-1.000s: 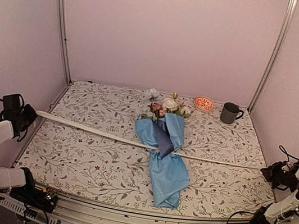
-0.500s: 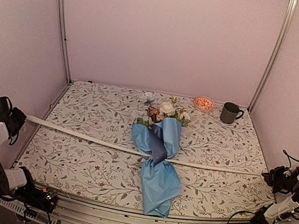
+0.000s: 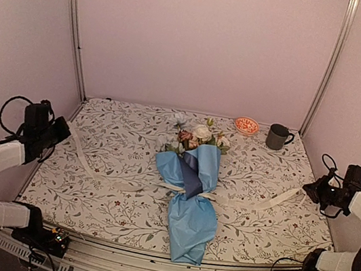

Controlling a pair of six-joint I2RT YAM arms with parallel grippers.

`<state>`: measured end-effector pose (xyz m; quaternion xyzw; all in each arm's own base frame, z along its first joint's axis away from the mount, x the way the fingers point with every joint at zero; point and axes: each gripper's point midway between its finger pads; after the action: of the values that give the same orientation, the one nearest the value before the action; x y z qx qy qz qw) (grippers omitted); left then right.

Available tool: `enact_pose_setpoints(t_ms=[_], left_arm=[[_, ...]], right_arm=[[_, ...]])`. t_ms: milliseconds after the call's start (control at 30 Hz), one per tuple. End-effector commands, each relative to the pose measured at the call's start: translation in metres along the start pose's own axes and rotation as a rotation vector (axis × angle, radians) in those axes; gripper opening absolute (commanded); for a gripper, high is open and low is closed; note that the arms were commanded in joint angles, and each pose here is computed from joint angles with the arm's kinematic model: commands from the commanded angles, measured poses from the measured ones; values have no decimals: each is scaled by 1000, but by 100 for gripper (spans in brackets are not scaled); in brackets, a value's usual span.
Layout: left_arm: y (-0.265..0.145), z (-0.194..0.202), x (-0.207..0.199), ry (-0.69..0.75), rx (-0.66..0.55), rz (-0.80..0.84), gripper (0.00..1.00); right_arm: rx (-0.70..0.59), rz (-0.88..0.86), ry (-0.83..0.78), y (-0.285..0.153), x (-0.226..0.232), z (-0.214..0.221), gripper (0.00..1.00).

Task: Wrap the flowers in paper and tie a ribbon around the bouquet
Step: Tie the ribbon around the folded bouquet, then pass from the right arm to the left

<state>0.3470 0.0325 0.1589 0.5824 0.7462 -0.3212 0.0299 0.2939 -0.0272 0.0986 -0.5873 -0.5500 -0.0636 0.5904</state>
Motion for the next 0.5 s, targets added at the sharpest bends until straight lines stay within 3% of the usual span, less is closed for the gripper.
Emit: enact_pose_setpoints(t_ms=[0, 100, 233, 333, 400, 467], left_arm=[[-26, 10, -114, 285, -32, 303, 0], [-66, 48, -191, 533, 20, 573, 0], [-148, 131, -265, 886, 160, 1014, 3], [-211, 187, -284, 1131, 243, 1303, 50], [-236, 203, -297, 1231, 243, 1428, 67], [-240, 195, -327, 1242, 139, 1472, 76]], right_arm=[[-58, -191, -167, -26, 105, -19, 0], [38, -439, -351, -51, 202, 5, 0], [139, -755, -592, -100, 310, 57, 0], [187, -927, -727, -136, 364, 97, 0], [214, -1011, -796, -153, 389, 121, 0], [246, -1072, -837, -161, 405, 142, 0]])
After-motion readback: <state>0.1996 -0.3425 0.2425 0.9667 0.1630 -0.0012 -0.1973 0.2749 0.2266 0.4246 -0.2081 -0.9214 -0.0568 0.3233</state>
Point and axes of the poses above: each gripper's point midway between its finger pads, its own y axis out along the fingers, its own x axis along the line the jaws close on, z = x × y, and after that the axes turned 5 degrees about y, right-handed
